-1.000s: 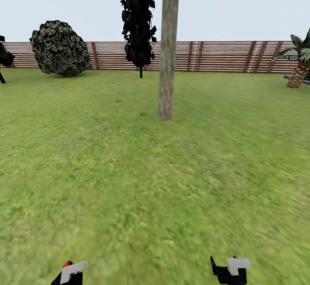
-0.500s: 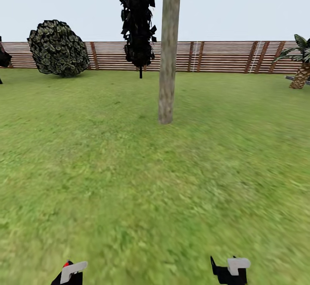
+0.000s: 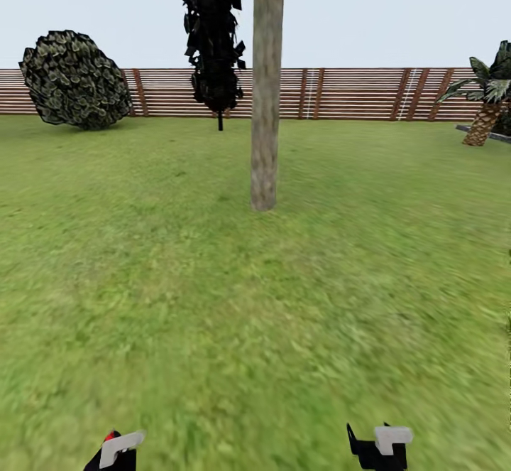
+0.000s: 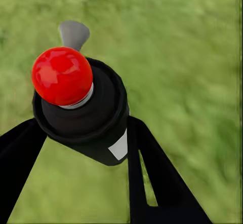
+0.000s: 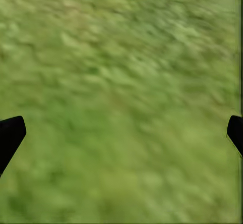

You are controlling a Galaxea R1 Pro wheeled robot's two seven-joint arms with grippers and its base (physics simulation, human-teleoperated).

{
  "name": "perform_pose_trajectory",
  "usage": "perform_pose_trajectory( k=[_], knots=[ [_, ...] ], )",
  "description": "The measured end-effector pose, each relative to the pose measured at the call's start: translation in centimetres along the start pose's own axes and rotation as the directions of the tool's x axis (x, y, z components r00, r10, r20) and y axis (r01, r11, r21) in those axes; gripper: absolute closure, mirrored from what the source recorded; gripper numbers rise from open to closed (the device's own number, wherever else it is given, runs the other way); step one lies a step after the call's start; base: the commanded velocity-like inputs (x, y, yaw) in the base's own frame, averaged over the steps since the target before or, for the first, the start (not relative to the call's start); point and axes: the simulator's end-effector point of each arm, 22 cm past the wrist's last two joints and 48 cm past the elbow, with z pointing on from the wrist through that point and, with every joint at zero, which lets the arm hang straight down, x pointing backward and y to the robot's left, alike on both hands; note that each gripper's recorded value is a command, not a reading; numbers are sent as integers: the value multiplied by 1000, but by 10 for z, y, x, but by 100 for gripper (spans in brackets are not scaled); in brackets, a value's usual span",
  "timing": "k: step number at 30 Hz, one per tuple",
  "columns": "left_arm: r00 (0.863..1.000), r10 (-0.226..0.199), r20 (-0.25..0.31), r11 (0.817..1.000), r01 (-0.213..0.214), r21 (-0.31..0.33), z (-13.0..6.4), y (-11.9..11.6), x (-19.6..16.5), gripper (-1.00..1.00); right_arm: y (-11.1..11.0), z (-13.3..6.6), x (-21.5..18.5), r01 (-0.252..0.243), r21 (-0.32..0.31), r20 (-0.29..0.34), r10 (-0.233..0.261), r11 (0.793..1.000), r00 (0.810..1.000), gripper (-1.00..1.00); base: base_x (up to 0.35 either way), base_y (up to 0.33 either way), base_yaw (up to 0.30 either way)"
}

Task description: In the garden, pick up the pesticide atomizer on the floor and spray pesticide onto both trees until each tree trunk is fully covered.

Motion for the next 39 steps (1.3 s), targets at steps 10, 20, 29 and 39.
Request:
perform_pose_trajectory(
  k=[10, 20, 29, 39],
  knots=[
    [1000, 0, 0, 1000, 0, 0, 0, 0, 0, 100, 1, 0, 0, 0, -3, 0, 0, 1000, 1000, -100, 338, 0, -18],
    [1000, -5, 3, 1000, 5, 13, 0, -6, -1, 100, -23, 0, 0, 19, 24, 0, -19, 1000, 1000, -100, 338, 0, 0],
    [1000, -3, 19, 1000, 3, 4, -3, 1, 1, 100, -21, -1, 1, 22, 19, -2, -22, 1000, 1000, -100, 338, 0, 0],
    [998, -5, 63, 1000, 5, -4, -7, 4, -3, 100, -15, -5, 12, 12, 17, -27, -11, 1000, 1000, -100, 338, 0, 0]
  ],
)
